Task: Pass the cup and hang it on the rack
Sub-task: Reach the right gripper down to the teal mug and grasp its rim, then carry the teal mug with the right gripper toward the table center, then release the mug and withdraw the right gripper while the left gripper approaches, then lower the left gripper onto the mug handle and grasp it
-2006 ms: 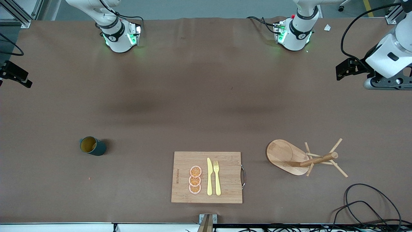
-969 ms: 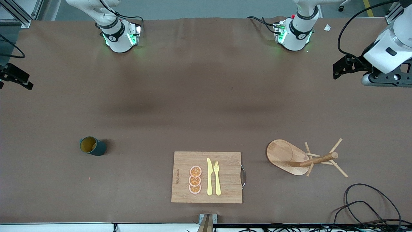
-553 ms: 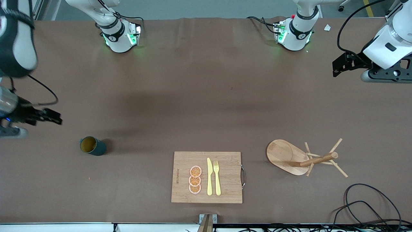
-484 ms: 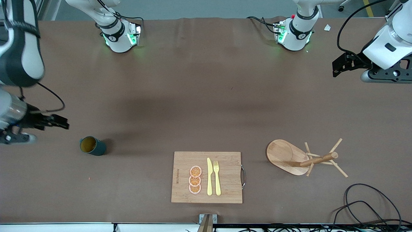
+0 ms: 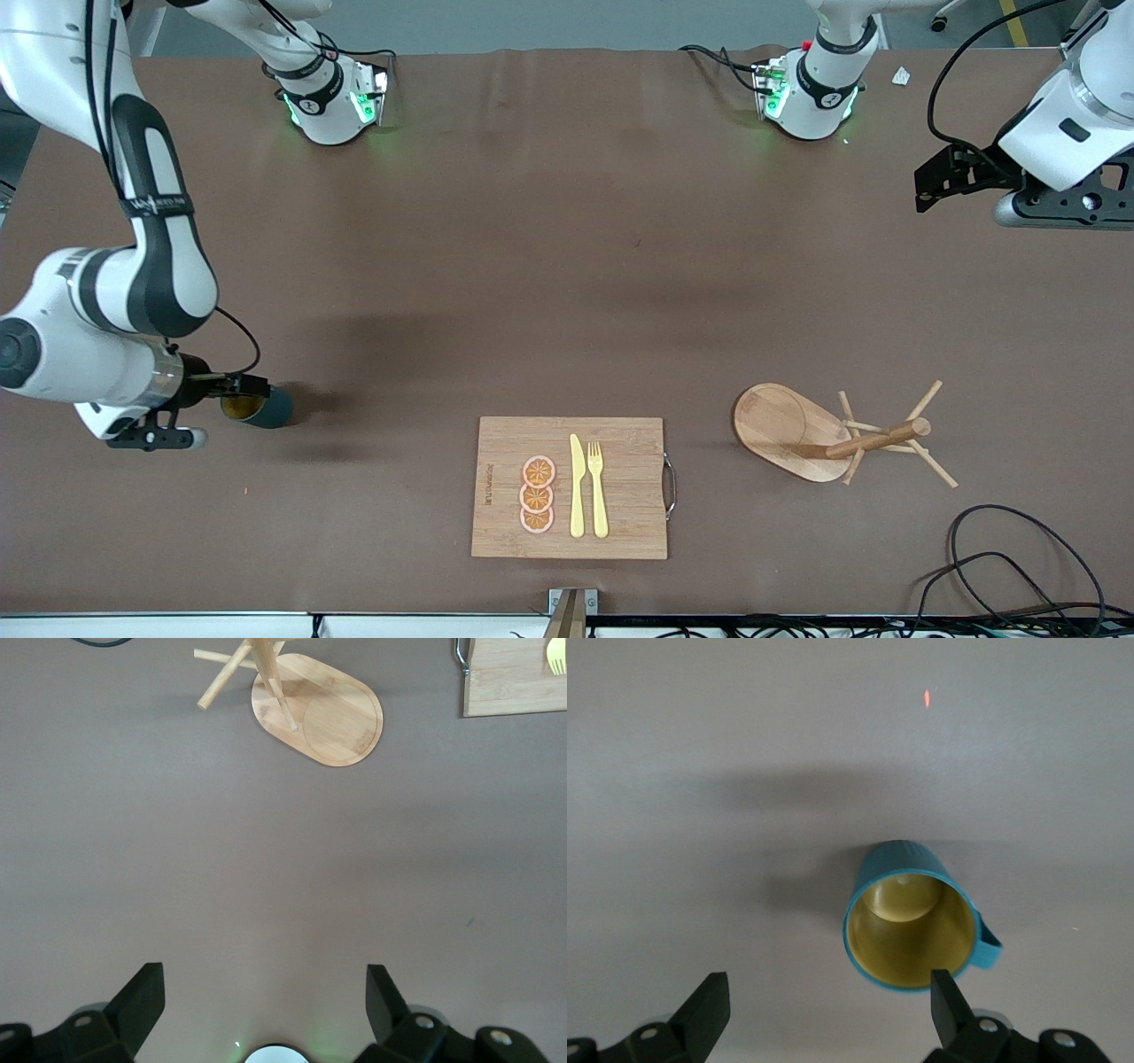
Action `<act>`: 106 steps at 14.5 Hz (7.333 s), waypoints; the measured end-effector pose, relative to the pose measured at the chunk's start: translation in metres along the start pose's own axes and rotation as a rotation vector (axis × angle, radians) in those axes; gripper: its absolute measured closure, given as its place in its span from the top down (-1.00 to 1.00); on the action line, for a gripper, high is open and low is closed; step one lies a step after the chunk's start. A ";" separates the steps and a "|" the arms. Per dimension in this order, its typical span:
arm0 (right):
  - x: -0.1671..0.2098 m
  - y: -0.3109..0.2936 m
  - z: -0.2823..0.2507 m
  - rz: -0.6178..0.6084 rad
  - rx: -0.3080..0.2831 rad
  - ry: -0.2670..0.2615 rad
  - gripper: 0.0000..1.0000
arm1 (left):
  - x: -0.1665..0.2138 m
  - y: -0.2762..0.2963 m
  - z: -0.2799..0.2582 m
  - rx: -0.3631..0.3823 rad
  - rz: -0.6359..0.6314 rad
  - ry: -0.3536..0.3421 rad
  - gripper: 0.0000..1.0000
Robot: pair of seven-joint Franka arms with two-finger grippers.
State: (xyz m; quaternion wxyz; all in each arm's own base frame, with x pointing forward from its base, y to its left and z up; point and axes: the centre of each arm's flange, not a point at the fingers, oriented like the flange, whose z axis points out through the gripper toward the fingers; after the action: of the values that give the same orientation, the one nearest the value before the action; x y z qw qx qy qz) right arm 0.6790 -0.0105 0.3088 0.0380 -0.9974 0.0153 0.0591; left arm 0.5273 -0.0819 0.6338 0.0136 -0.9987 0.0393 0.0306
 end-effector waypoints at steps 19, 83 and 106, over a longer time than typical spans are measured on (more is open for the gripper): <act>0.023 -0.056 0.048 -0.006 -0.044 0.038 -0.90 | 0.006 0.002 -0.003 -0.004 0.003 0.048 1.00; -0.145 0.054 -0.314 0.047 -0.051 0.306 1.00 | 0.000 0.299 0.078 0.131 -0.598 0.112 1.00; -0.165 0.024 -0.319 0.050 -0.100 0.219 1.00 | -0.083 0.528 0.431 0.398 -1.043 0.633 0.78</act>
State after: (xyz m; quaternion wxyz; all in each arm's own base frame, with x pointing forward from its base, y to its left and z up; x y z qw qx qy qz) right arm 0.5513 -0.0551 0.6425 -0.0150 -0.9979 0.0411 -0.0486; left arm 0.3768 -0.5886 0.1961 0.1994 -0.8256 -0.4448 -0.2841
